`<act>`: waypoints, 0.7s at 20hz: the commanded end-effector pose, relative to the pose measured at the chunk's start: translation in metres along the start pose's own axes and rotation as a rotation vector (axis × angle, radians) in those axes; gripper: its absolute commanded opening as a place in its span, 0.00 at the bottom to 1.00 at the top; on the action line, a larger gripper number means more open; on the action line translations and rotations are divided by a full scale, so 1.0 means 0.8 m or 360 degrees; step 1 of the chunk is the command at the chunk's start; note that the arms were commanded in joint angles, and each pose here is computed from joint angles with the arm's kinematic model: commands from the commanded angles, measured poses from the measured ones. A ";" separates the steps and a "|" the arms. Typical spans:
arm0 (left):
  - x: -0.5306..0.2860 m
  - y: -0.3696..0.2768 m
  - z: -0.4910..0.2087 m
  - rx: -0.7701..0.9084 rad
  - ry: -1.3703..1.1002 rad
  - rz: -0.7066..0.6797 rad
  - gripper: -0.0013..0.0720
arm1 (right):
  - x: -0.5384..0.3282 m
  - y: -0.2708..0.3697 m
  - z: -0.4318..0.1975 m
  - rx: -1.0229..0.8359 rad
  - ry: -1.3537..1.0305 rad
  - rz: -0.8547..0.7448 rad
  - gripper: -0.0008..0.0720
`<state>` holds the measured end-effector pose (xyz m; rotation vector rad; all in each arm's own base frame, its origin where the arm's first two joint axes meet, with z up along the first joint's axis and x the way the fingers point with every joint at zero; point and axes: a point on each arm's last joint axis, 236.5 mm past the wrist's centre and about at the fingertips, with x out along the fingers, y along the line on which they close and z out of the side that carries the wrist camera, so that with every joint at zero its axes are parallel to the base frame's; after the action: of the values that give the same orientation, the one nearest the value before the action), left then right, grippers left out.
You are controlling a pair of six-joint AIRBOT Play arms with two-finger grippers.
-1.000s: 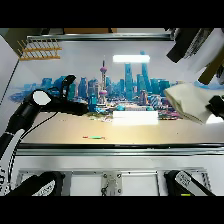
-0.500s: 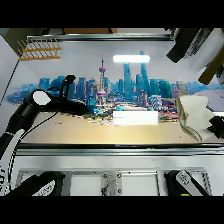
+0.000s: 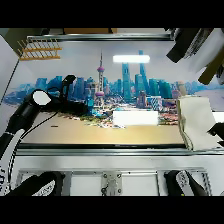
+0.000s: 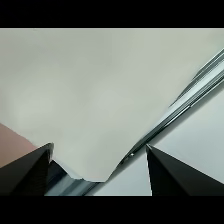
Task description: Fold the clothes and pants, and hang the long-sleeved shirts on hangers.
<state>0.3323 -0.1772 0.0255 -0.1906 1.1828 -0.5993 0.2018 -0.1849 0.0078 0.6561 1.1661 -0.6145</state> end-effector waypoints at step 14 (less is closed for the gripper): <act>0.000 0.000 0.000 0.0000 0.0001 -0.0001 0.04 | -0.111 0.278 -0.109 -0.0894 -0.0187 0.0914 0.06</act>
<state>0.3324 -0.1772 0.0255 -0.1916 1.1828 -0.5985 0.2871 0.0143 0.1003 0.4488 0.9109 0.0907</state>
